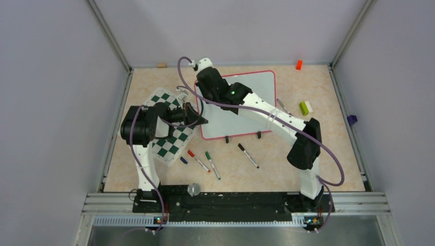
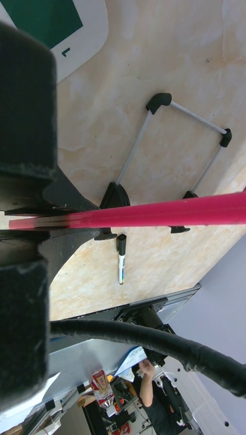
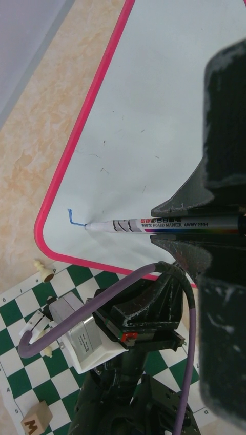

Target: Write a sentence on the whiteboard

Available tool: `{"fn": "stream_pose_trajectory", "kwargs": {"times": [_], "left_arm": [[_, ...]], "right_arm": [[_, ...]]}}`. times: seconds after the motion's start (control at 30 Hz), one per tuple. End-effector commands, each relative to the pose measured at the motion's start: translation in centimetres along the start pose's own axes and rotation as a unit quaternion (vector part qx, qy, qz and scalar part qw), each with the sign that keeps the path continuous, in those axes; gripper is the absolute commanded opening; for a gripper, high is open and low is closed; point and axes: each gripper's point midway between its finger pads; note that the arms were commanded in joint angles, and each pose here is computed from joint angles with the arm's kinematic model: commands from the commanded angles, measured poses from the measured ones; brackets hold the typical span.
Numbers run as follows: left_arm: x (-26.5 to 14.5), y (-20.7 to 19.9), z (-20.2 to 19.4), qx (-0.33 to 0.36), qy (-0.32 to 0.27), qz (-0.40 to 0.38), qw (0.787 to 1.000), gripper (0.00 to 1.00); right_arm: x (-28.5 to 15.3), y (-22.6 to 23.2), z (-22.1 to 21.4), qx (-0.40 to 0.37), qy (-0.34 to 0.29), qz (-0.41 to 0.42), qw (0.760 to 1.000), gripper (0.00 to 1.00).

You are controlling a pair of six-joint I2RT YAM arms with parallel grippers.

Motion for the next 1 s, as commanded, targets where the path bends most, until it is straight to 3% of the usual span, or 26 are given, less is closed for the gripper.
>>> {"fn": "stream_pose_trajectory", "kwargs": {"times": [0.0,0.37,0.97], "left_arm": [[-0.3,-0.8,1.1,0.103,-0.002,-0.013,0.995,0.01],[-0.3,-0.8,1.1,0.102,-0.002,-0.012,0.995,0.01],[-0.3,-0.8,1.1,0.102,-0.002,-0.011,0.995,0.01]], "right_arm": [[-0.1,-0.9,0.2,0.008,-0.001,-0.017,1.0,0.0],[-0.1,-2.3,-0.7,0.014,0.013,-0.047,0.999,0.0],[-0.6,-1.6,-2.1,0.017,0.027,-0.018,0.999,0.0]]}}
Point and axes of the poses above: each gripper's point midway between its finger pads, its own x axis out along the fingers, its own y axis along the line the jaws close on, z = x × y, and after that the axes turned 2 degrees about x, right-handed
